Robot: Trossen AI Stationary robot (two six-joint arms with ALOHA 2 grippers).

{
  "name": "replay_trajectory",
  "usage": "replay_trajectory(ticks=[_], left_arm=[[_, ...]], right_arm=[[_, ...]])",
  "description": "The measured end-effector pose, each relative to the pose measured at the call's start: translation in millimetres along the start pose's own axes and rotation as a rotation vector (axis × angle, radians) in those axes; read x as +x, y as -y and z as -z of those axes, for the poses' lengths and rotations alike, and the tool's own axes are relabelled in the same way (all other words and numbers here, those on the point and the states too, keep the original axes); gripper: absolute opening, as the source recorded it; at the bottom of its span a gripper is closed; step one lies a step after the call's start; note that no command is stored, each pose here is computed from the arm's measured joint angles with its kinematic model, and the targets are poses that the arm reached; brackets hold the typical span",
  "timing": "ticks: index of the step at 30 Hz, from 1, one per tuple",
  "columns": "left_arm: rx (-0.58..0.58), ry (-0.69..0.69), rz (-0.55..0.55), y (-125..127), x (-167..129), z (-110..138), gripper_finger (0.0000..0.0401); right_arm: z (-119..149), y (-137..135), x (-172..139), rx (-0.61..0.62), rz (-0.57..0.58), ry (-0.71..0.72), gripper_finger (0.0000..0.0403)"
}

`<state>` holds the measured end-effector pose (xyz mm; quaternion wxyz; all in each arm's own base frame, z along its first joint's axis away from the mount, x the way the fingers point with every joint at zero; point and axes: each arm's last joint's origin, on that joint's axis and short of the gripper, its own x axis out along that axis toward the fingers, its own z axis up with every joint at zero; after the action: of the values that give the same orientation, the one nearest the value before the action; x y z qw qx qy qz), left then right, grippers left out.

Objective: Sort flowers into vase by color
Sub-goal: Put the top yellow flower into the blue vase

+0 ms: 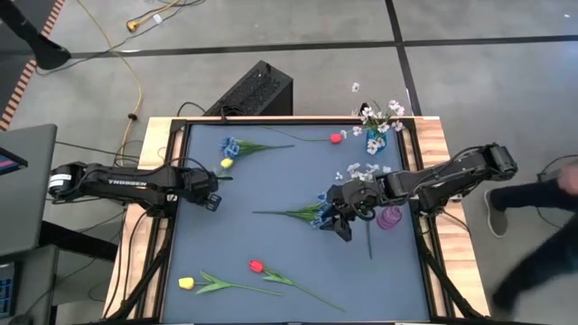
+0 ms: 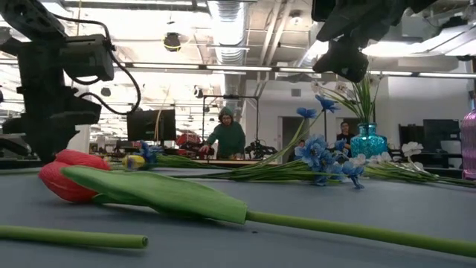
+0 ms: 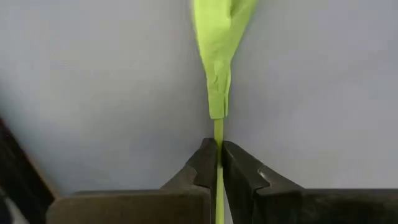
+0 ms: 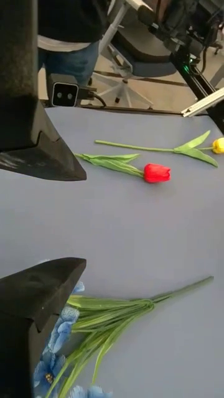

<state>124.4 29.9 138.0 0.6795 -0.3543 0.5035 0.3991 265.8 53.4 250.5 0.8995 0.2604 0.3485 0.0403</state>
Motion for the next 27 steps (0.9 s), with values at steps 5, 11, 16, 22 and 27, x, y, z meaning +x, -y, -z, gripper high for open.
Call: replay_trajectory(ticks=[5,11,16,22,27], left_arm=[[-0.061,0.06,0.102,9.4,-0.9,-7.1,0.0001],[-0.076,0.176,0.102,21.0,-25.1,-24.8,0.0],[-0.032,0.178,-0.051,14.9,-60.4,-40.7,0.0],[0.033,0.234,-0.088,14.5,-110.0,-61.7,0.0],[0.121,0.404,0.077,27.1,-156.8,-79.2,0.0]], right_arm=[[0.1,-0.1,0.0,0.003,-0.001,0.0,0.024],[0.7,-1.3,0.0,0.036,-0.039,-0.026,0.024],[3.7,-6.0,-0.3,0.077,-0.085,-0.061,0.024],[8.0,-14.0,-1.7,0.06,-0.115,-0.073,0.0238],[0.2,-20.0,-4.0,0.045,-0.177,0.007,0.0224]])
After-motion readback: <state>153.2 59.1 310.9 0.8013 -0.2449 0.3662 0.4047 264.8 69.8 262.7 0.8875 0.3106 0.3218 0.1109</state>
